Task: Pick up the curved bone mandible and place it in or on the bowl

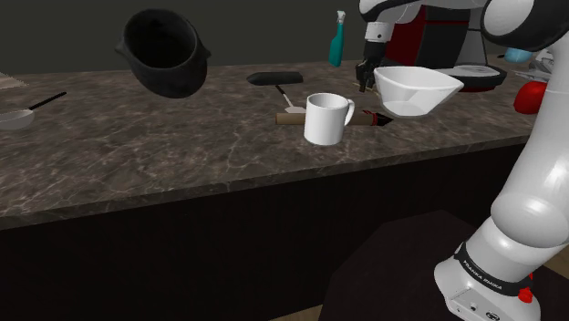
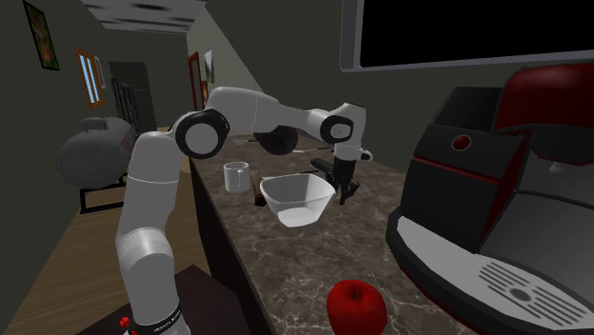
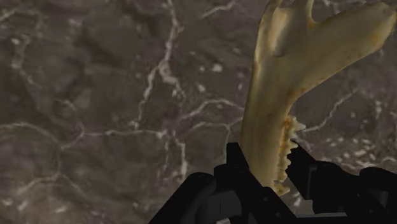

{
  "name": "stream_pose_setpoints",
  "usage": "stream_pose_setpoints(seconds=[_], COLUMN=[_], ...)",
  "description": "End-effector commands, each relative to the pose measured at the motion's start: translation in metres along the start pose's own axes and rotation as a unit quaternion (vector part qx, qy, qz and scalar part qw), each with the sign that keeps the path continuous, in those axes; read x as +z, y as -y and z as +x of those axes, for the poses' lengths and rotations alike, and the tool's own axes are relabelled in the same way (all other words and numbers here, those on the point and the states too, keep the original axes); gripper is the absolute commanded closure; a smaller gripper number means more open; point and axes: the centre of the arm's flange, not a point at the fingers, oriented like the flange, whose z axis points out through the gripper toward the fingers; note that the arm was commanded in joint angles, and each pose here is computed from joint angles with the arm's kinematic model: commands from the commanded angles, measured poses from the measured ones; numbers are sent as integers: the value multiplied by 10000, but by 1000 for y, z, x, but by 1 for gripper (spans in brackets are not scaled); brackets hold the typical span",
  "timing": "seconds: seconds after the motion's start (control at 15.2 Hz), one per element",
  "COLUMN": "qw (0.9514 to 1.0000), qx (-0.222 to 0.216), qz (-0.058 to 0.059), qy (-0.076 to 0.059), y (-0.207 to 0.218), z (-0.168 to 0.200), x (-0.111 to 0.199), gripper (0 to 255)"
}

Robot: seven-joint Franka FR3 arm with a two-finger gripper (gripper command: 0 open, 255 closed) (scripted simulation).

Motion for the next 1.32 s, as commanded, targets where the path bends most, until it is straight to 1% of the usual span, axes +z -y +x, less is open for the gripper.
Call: stream_pose_setpoints(seconds=[0.0,1.25], qw=[10000,10000], qx=[-20,-19], qz=[17,17], qy=[29,29], y=[4,12], z=[0,-7], x=[-4,-104], gripper=[255,255])
